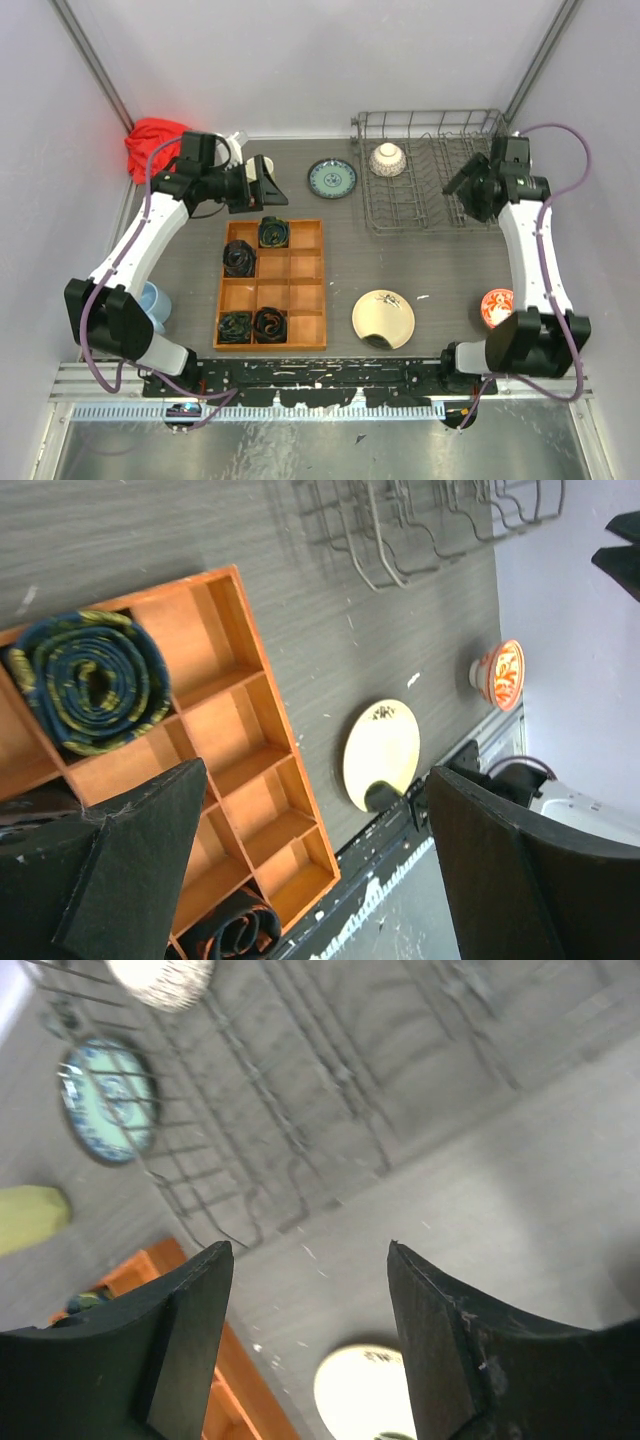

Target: Load the mixed dishes into the dish rack

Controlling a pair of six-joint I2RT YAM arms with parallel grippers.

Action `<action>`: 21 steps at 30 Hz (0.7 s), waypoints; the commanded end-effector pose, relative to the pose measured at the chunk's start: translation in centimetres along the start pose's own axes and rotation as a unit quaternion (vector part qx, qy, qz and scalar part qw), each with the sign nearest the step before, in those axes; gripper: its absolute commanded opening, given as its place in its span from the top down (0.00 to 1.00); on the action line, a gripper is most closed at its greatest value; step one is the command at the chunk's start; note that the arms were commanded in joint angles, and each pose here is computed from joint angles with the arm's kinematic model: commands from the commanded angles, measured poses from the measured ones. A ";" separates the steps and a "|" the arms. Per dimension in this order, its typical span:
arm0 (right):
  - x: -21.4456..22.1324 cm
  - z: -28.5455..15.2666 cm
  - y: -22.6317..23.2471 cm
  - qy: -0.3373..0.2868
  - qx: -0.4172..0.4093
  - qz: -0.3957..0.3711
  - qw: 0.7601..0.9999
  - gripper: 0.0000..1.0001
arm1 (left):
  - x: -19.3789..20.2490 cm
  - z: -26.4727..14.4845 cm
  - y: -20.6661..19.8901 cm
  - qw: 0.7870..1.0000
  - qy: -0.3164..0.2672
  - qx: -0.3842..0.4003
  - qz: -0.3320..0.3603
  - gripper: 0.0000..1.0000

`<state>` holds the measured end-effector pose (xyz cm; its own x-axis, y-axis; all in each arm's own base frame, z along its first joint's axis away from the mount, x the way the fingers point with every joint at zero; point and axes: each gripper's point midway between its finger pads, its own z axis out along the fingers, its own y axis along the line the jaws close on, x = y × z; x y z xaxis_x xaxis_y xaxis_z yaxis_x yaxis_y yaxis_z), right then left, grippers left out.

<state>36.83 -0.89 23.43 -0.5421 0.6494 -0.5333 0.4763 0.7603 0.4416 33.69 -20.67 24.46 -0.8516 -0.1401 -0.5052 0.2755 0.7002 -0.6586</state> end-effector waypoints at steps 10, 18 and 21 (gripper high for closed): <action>10.6 -8.2 -12.2 0.060 0.180 -0.029 0.981 0.41 | 2.7 1.0 -4.2 0.996 0.041 0.070 0.030 0.02; 13.6 -6.7 -15.6 0.098 0.232 -0.031 0.967 0.44 | 3.9 1.4 -3.7 0.995 0.058 0.077 0.034 0.02; 13.7 -6.1 -16.4 0.103 0.253 -0.026 0.962 0.44 | 3.7 2.0 -3.6 0.994 0.064 0.081 0.032 0.02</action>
<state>17.13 -2.92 13.60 -0.6900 0.6394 -0.3394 0.6686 0.7426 0.0398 30.27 -24.55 23.67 -0.8829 -0.0249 -0.4690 0.3561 0.6157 -0.7030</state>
